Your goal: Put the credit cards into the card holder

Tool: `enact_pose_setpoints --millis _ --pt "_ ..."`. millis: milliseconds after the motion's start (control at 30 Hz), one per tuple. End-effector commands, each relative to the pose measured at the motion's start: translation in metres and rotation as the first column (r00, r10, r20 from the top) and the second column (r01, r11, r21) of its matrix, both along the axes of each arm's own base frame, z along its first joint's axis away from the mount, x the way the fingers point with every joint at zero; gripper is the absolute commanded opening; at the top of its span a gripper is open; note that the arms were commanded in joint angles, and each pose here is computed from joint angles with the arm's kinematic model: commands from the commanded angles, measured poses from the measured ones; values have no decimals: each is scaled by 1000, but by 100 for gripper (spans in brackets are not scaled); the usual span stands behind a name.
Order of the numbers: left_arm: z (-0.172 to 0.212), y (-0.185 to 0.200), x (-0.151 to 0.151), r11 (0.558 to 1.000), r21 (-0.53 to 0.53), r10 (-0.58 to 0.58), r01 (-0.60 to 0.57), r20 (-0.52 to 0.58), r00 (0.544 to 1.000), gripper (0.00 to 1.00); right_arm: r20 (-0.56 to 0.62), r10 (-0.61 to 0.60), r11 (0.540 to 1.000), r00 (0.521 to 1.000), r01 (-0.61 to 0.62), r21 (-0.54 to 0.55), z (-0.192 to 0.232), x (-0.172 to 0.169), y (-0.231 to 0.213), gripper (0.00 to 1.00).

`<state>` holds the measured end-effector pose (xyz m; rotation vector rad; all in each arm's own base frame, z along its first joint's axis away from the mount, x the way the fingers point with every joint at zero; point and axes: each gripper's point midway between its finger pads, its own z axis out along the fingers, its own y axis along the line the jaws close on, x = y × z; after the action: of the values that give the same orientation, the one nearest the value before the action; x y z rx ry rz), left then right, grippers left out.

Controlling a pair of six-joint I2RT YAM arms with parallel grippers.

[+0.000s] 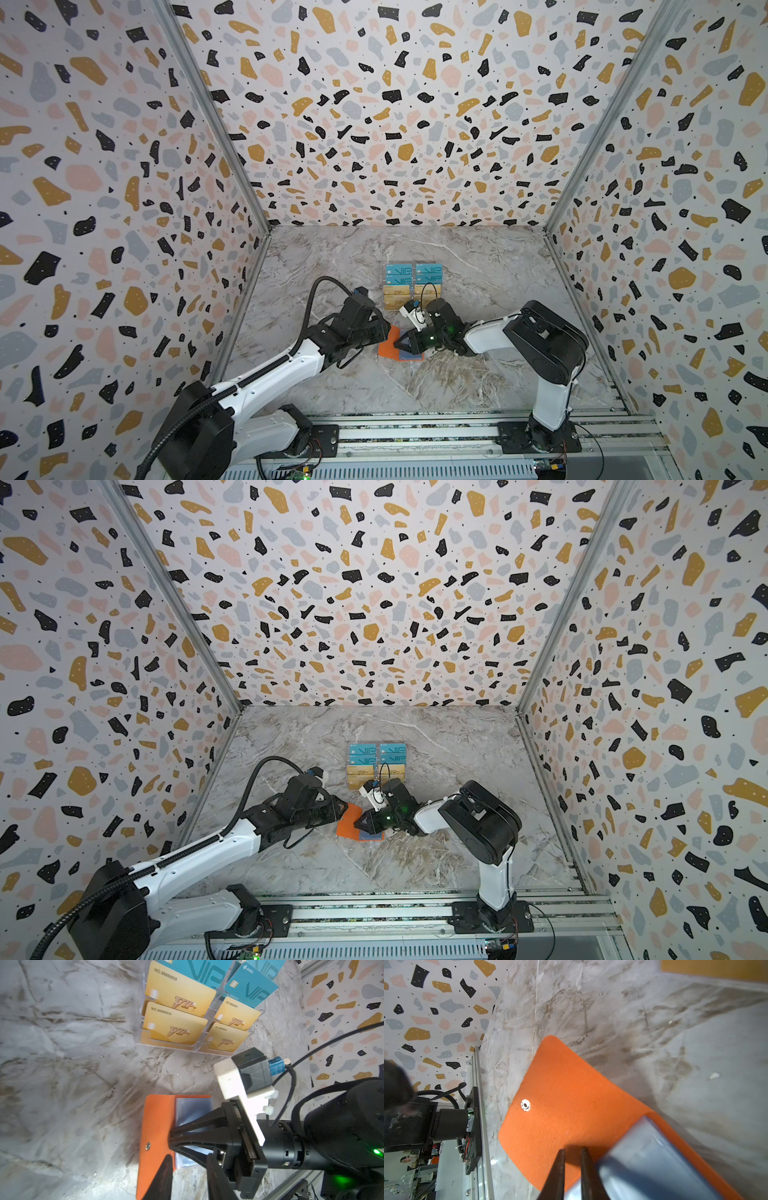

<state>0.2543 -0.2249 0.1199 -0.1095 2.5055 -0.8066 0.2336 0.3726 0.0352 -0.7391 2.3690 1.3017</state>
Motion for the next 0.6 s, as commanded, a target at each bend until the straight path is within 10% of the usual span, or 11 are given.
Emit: enact_pose_setpoints --millis 0,167,567 --pt "-10 -16 3 998 -39 -56 55 -16 998 21 -23 -16 997 1000 14 -74 -17 -3 -8 18" --pt "-46 -18 3 998 -6 -60 60 -68 996 1 0 -14 998 1000 14 -60 -7 -5 -11 18" --pt "-100 9 -17 998 64 10 -1 -138 990 0 84 -7 1000 996 9 -25 21 -12 -21 18"
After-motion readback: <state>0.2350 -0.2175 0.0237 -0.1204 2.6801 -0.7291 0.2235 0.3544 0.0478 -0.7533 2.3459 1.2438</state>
